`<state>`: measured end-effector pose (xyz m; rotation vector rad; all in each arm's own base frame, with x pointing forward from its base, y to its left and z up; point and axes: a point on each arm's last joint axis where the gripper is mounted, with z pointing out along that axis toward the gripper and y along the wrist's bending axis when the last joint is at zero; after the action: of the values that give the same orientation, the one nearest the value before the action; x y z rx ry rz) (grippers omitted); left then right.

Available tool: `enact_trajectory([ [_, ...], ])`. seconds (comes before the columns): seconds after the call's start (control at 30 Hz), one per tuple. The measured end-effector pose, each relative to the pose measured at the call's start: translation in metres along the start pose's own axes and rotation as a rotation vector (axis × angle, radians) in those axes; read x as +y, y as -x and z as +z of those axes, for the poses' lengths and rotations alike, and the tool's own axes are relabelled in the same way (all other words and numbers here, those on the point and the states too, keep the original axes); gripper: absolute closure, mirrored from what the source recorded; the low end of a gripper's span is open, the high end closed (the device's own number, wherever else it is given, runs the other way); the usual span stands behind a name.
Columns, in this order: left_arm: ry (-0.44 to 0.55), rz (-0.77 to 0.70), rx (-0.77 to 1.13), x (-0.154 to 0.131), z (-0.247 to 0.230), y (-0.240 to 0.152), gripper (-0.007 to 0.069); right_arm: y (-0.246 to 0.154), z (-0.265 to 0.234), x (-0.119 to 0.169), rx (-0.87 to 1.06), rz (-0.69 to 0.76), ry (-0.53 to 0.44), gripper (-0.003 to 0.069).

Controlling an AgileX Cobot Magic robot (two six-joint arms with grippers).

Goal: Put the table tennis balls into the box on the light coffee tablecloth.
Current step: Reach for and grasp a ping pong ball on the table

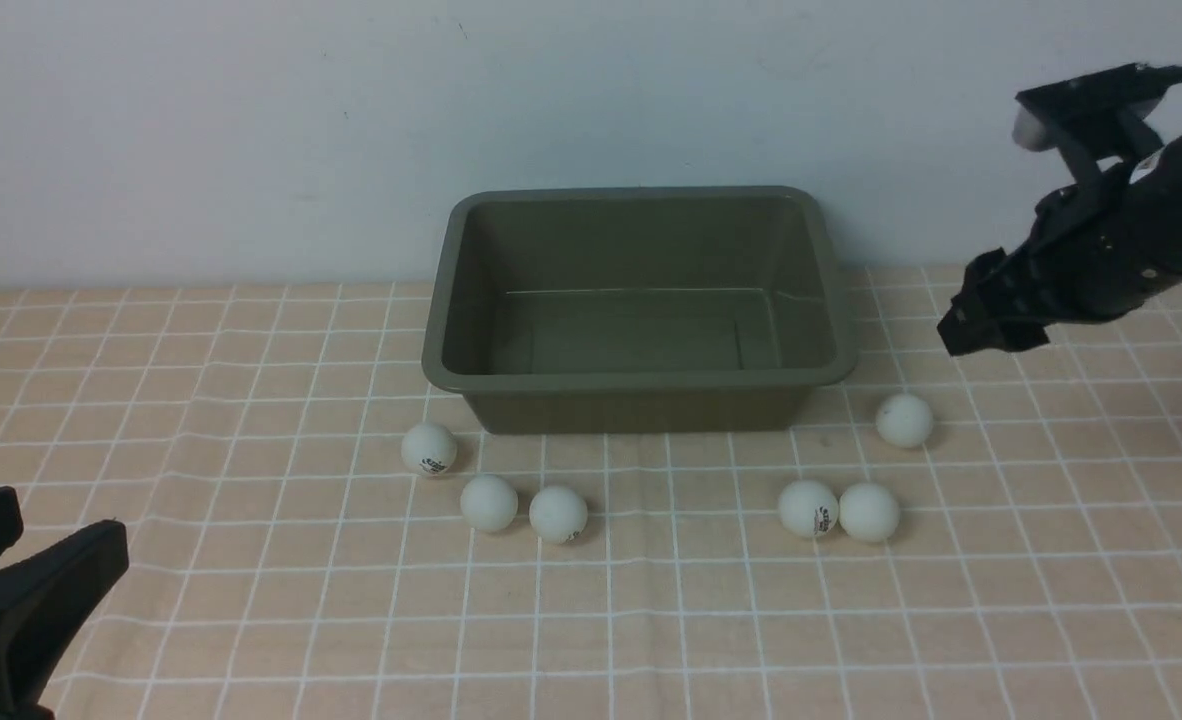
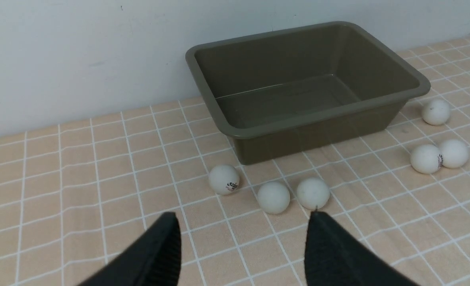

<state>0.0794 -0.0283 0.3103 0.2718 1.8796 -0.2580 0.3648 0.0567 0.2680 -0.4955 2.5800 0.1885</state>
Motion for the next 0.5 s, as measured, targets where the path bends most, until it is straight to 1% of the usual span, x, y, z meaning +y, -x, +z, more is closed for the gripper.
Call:
enact_trajectory([
  [0.23,0.000,0.000,0.000,0.000,0.000,0.000,0.0274,-0.002,0.051,-0.009,0.091,0.007,0.014,0.0244],
  [0.5,0.000,0.001,0.000,0.000,0.000,0.000,0.0274,-0.008,0.089,-0.015,0.123,-0.028,0.016,0.0244],
])
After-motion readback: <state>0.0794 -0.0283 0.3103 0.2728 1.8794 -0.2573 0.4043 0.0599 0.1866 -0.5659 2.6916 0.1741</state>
